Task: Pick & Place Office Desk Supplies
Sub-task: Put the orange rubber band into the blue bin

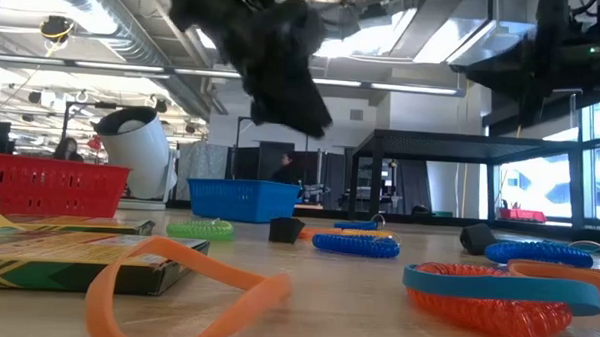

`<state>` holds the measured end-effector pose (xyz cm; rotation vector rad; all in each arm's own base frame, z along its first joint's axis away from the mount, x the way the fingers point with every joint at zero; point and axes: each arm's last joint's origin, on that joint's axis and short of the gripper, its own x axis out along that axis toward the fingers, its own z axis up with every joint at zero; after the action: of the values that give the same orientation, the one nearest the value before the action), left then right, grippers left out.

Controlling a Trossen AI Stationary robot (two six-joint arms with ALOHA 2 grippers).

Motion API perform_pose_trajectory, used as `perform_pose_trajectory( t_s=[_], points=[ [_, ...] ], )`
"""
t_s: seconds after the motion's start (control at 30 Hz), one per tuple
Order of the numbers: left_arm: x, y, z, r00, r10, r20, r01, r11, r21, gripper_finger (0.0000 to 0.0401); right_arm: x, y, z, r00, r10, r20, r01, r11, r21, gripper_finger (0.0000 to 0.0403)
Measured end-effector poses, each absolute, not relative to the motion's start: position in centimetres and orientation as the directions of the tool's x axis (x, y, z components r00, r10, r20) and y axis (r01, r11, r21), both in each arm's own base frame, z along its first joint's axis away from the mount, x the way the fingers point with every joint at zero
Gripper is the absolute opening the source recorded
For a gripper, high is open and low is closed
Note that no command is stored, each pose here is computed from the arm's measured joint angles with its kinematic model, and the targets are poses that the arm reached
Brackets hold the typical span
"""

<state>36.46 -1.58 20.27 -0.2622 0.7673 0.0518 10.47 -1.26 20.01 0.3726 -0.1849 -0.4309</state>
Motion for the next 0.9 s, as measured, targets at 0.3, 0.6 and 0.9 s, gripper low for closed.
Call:
perform_pose_trajectory(
  t_s=[0.3, 0.6, 0.9],
  points=[
    [39.5, -3.5, 16.4, 0.635, -0.098, -0.766, -0.077, 0.979, -0.190, 0.0146, 10.6, -1.0, 19.2, 0.931, -0.364, 0.016, 0.335, 0.872, 0.357, 0.0050],
    [39.5, -3.5, 13.0, 0.523, -0.012, -0.852, -0.109, 0.991, -0.081, 0.0146, 10.6, -1.0, 18.9, 0.932, -0.364, -0.006, 0.343, 0.872, 0.348, 0.0050],
    [39.4, -4.2, 12.7, 0.517, 0.014, -0.856, -0.077, 0.997, -0.030, 0.0130, 10.6, -1.0, 18.9, 0.932, -0.363, -0.011, 0.344, 0.873, 0.346, 0.0050]
  ],
)
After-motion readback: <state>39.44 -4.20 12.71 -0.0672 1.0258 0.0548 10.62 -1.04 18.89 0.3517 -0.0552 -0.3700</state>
